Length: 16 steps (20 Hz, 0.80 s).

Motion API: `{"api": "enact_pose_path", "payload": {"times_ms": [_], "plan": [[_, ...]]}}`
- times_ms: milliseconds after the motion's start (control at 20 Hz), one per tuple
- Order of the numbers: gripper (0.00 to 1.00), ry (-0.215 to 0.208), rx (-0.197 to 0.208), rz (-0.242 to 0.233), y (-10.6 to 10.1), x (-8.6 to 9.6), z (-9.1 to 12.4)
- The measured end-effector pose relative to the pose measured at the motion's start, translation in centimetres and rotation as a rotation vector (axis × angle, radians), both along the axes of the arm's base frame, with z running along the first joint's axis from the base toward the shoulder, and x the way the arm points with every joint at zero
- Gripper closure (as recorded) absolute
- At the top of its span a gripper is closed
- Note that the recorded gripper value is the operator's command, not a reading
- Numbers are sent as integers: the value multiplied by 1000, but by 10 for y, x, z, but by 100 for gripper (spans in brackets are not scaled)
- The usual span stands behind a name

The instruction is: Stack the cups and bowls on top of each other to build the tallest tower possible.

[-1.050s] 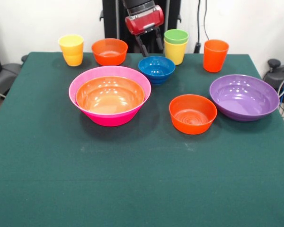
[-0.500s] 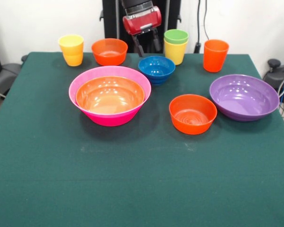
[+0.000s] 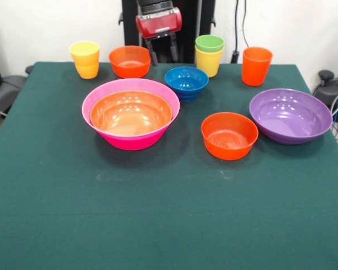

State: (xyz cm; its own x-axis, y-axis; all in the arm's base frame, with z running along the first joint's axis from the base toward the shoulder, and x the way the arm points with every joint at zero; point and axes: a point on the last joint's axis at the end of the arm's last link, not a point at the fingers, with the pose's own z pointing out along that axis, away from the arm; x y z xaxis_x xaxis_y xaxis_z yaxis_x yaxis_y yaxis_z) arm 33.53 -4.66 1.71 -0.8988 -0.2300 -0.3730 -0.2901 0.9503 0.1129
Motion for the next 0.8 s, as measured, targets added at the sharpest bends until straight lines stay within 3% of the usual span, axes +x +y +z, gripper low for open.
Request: {"api": "enact_pose_path", "payload": {"times_ms": [450, 800], "plan": [[0, 32, -56, -57, -12, -12, -10], [0, 96, -66, -33, -7, -32, -25]]}}
